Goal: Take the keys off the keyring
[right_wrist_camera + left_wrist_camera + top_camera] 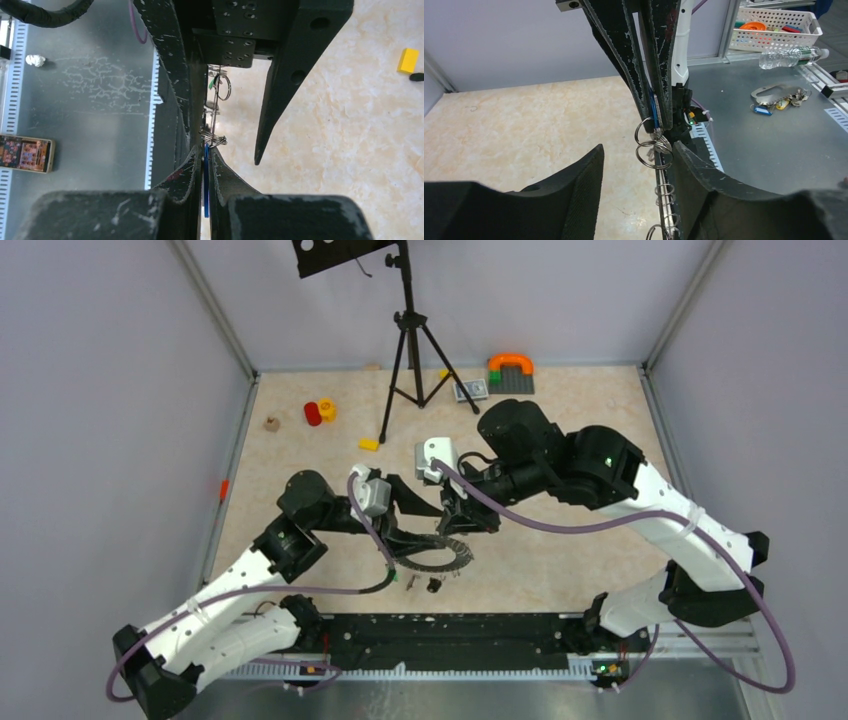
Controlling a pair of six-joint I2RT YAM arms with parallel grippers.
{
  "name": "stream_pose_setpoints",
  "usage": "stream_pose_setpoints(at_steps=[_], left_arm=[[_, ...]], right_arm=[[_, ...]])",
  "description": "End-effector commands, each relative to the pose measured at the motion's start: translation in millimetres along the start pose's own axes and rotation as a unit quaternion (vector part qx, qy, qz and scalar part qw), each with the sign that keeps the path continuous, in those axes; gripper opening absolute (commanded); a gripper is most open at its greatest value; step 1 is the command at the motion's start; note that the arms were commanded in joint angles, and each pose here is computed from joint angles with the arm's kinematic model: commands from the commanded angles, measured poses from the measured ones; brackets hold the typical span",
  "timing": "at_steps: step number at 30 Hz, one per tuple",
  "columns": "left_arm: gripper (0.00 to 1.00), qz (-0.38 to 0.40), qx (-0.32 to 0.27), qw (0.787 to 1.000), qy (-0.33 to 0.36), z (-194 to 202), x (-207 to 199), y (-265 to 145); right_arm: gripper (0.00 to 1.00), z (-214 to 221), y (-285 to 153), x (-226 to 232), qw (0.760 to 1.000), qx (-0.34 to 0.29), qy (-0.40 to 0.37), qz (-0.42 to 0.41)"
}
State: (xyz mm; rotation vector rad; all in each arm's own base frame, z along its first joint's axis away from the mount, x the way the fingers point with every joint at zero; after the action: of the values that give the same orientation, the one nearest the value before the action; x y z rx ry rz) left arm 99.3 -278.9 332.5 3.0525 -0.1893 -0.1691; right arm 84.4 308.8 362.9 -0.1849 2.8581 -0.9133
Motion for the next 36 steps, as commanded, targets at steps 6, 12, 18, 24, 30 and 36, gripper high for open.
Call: stream_pose_setpoints(at_steps=[6,12,18,24,30,36], left_arm=[[0.37,0.013,-0.017,1.000,0.009,-16.4,-5.1,3.5],[0.34,0.014,-0.016,1.000,0.003,-15.0,-5.7,3.7],[0.24,0.014,-0.016,1.000,-0.001,-13.4,-5.2,3.8],[0.28,0.013,-0.016,1.000,-0.009,-10.7,-4.6,4.2],[0.38,0.013,-0.025,1.000,-0.011,-12.6,-4.5,4.7],[0.41,0.015,-0.027,0.999,-0.014,-11.7,-5.1,5.1]], right_arm=[[0.00,-21.9,-10.1,2.0,0.998,-0.051,-0.021,0.011],[0.00,-23.9,-12.3,1.9,0.998,-0.056,-0.024,0.015],[0.00,-22.6,-13.9,1.8,0.998,-0.056,-0.025,0.018],[0.00,-22.9,-16.5,2.3,0.997,-0.062,-0.026,0.024],[0.00,-22.8,-16.6,2.0,0.997,-0.063,-0.025,0.025],[0.00,-25.5,-17.1,1.9,0.997,-0.069,-0.028,0.026]])
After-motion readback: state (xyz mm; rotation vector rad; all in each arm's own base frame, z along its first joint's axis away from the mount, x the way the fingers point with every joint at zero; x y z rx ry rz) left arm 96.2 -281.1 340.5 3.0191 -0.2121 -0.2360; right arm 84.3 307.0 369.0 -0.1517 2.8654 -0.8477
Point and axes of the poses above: each gripper's point midway between its finger pads, its own y axis out along the fingers, its own x axis along the line the jaws close on, z = x × y, the point moved 1 cm from there along -y, back along the fingers, and after that the axes turned 10 degrees about -y, right-handed, at the moved point
